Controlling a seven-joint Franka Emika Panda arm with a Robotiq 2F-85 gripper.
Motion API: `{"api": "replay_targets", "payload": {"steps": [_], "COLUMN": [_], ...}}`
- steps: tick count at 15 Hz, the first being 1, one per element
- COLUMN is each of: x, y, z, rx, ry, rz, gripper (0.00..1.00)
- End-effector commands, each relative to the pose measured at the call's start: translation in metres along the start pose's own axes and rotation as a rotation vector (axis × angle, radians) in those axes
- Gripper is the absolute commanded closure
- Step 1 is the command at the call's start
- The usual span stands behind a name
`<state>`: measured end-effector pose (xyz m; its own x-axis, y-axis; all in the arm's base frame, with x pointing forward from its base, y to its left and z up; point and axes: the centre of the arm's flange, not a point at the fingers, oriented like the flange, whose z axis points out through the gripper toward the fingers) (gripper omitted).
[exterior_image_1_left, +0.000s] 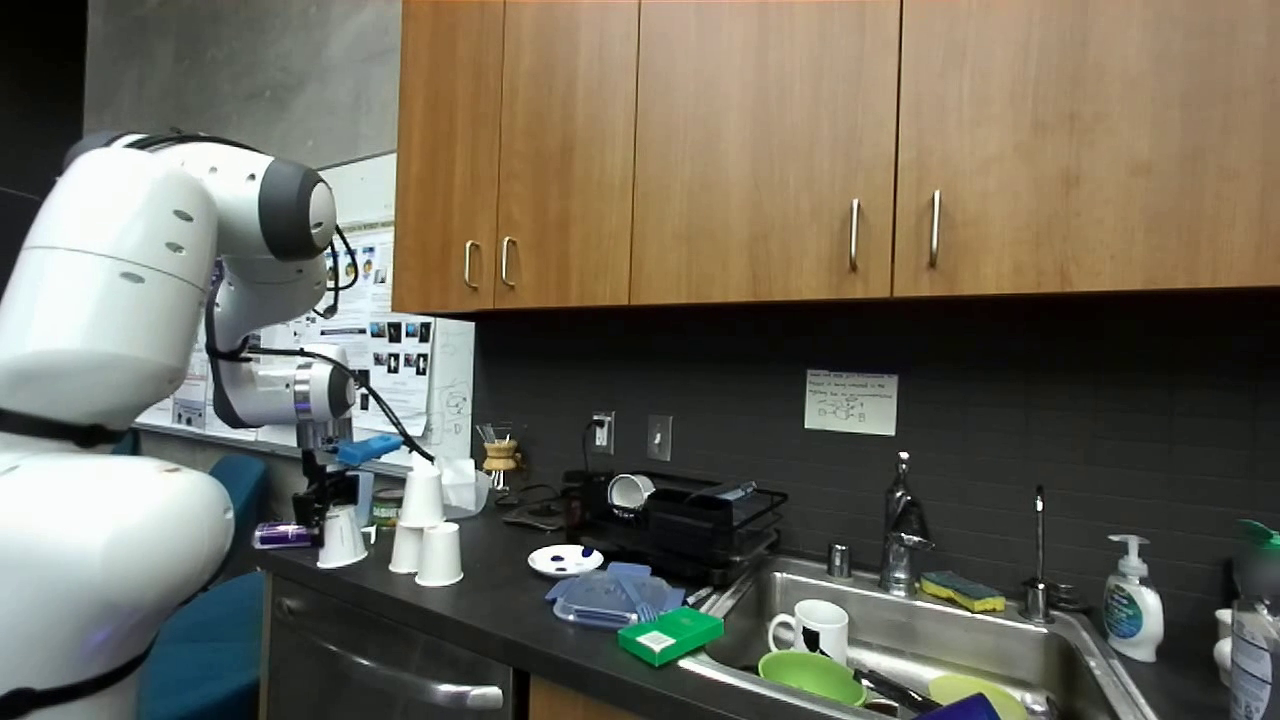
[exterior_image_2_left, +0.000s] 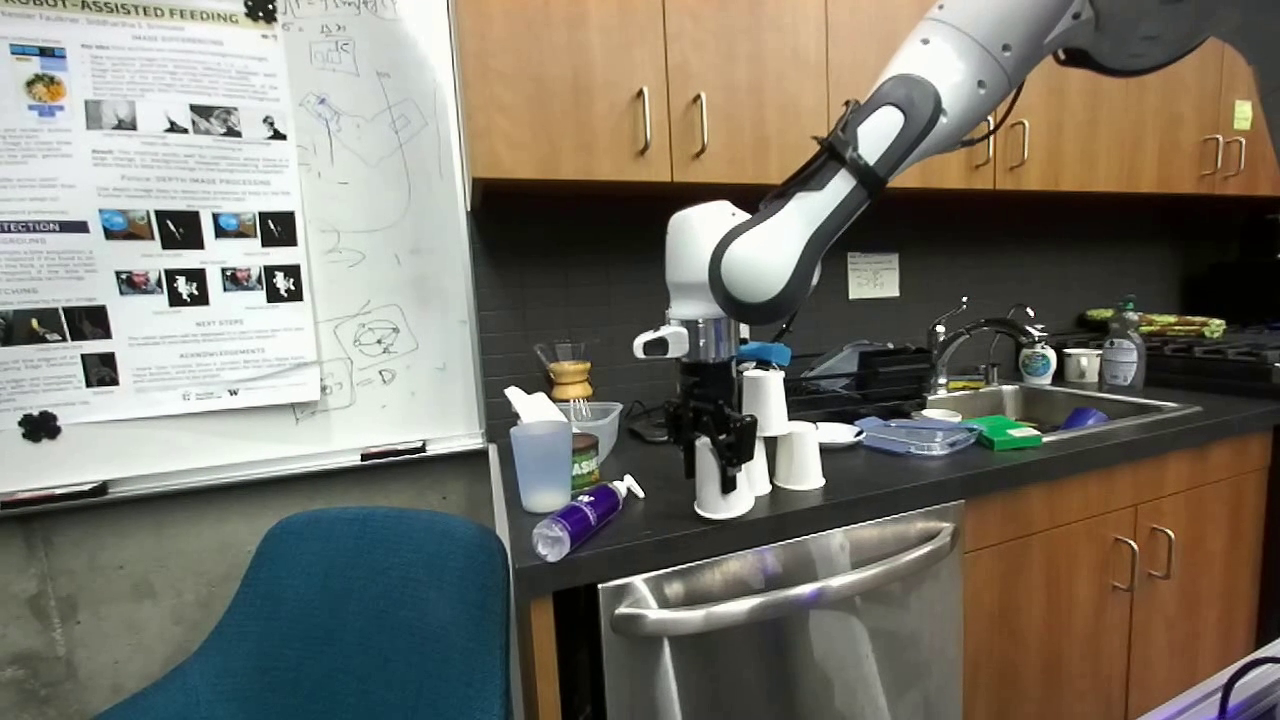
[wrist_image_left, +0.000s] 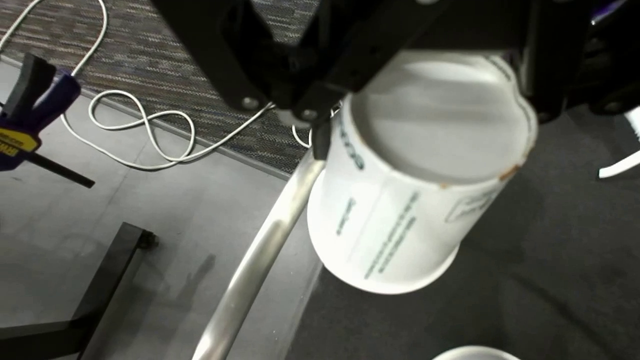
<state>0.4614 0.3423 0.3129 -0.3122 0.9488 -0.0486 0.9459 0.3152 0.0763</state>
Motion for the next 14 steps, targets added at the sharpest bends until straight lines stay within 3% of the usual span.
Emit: {"api": "replay_targets", "payload": {"steps": [1,14], "x": [0.005,0.051], "y": [0.004,-0.025], "z": [-0.011,-0.056], "rx": [-0.012,-0.092], "ry": [-0.017,-0.080], "rz": [0.003,0.009], "gripper": [0.58,0.58]}}
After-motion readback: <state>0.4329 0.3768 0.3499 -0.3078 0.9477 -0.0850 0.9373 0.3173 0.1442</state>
